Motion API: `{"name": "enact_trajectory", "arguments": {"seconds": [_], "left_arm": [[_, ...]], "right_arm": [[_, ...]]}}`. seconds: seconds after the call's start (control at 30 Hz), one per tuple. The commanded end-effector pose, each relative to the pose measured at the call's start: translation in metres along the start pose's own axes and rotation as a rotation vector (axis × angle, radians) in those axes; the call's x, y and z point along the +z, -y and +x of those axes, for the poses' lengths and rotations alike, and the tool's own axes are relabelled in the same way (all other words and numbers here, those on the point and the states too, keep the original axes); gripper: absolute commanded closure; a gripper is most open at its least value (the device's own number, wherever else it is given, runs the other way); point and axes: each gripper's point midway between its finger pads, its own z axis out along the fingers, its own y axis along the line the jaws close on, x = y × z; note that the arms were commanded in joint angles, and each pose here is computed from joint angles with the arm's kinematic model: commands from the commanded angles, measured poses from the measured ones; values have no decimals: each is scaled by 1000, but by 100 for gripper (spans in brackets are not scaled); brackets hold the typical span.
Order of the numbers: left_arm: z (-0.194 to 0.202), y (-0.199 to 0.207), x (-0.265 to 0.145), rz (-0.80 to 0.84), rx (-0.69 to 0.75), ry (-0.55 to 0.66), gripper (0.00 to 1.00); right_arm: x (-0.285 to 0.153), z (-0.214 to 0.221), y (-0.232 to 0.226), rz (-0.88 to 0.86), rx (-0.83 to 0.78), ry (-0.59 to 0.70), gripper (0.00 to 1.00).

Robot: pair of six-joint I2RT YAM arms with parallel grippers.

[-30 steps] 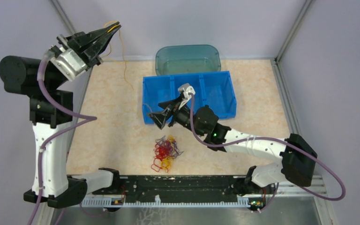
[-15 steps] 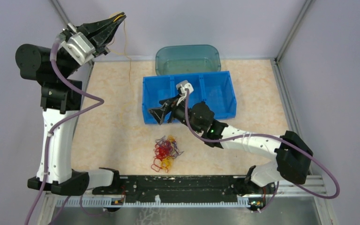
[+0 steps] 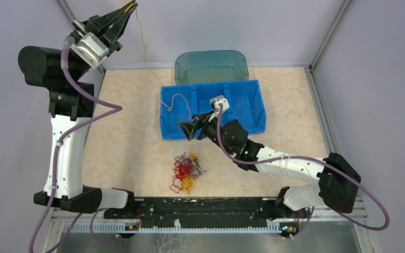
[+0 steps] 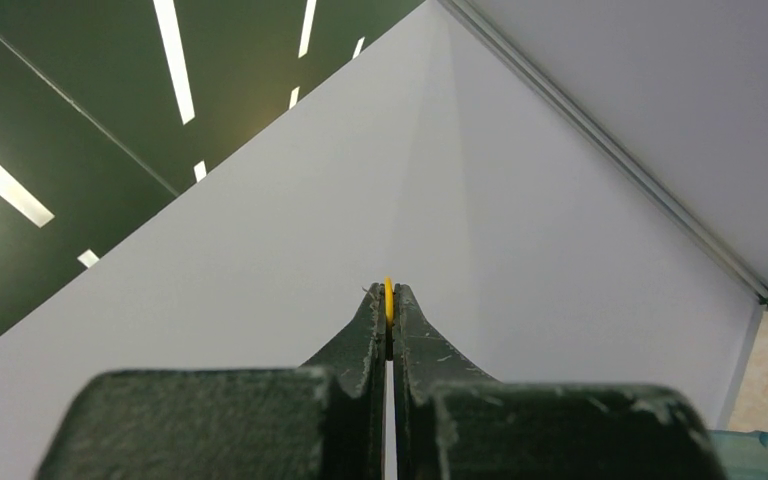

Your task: Untangle the cables

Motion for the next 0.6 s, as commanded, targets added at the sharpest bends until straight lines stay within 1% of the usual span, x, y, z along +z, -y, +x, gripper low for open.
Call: {"name": "enact_trajectory", "arguments": {"seconds": [0.0,0.03,0.2,0.27,0.37,0.47,0.57], "left_arm": [[13,5,2,-14,23,8,100],[18,10,2,-8,28,4,100],[68,49,-8,40,-22,-76,100],[96,73,-16,66,-66,-128,100],[122,101,-23,92,-140,-185,100],[133,119,-22,105,-185,-203,100],[133,121,-14,97,-206,-197,100]], "right_arm": [[-11,-35,9,58,8,117,28],[-13,-35,10,63,8,119,28],[-22,-37,18,93,7,136,28],[-26,-37,20,97,5,140,28],[-32,-35,25,112,4,142,28],[-37,-33,29,122,4,144,28],[-40,-31,33,135,2,142,28]]}}
